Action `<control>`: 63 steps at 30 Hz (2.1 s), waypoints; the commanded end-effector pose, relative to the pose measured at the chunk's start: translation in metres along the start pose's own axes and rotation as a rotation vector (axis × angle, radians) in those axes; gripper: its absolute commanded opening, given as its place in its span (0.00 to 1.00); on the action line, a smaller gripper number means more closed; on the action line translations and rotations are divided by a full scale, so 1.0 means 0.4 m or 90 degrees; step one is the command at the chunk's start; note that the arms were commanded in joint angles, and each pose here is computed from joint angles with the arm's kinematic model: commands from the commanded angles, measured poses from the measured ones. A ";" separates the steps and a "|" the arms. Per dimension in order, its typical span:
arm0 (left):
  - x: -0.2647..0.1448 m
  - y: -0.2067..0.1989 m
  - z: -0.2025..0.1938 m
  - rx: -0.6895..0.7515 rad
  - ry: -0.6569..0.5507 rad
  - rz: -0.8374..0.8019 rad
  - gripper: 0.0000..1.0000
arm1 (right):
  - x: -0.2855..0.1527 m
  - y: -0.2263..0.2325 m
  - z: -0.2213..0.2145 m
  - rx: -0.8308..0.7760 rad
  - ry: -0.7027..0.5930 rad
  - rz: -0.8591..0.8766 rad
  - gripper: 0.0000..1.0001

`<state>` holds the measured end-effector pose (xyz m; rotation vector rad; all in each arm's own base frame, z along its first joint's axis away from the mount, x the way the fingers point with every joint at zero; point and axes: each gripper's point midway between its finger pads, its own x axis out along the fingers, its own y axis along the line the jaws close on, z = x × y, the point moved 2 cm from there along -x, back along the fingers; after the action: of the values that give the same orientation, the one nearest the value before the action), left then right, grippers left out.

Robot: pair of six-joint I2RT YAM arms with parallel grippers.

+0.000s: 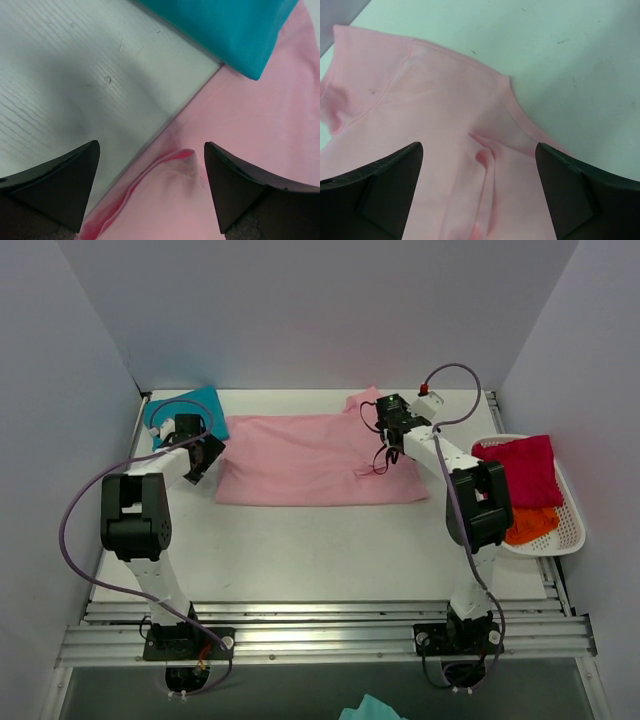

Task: Fold and stack the t-shirts
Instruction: Fold the tshirt

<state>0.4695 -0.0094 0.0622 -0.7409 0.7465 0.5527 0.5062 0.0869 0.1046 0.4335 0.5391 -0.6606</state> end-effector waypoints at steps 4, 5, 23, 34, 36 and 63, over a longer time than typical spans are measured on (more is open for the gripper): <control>-0.085 -0.050 0.071 -0.001 -0.051 -0.057 0.94 | -0.172 0.001 -0.020 0.006 -0.007 0.078 0.84; -0.085 -0.048 0.069 -0.001 -0.049 -0.058 0.94 | -0.175 -0.013 -0.048 -0.001 0.001 0.081 0.80; -0.068 -0.035 0.044 0.003 -0.036 -0.064 0.94 | -0.176 -0.088 -0.216 -0.038 0.057 0.051 0.00; -0.061 -0.039 0.044 0.004 -0.034 -0.067 0.94 | -0.129 -0.065 -0.252 -0.042 0.067 0.042 0.00; -0.061 -0.036 0.042 0.006 -0.034 -0.066 0.94 | -0.119 -0.062 -0.255 -0.044 0.066 0.039 0.00; -0.035 0.007 0.063 -0.009 -0.037 -0.056 0.94 | 0.063 0.098 -0.242 0.014 0.061 0.066 0.00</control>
<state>0.4627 0.0085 0.0796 -0.7685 0.6858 0.5215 0.5164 0.1514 0.0296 0.5276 0.5664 -0.5547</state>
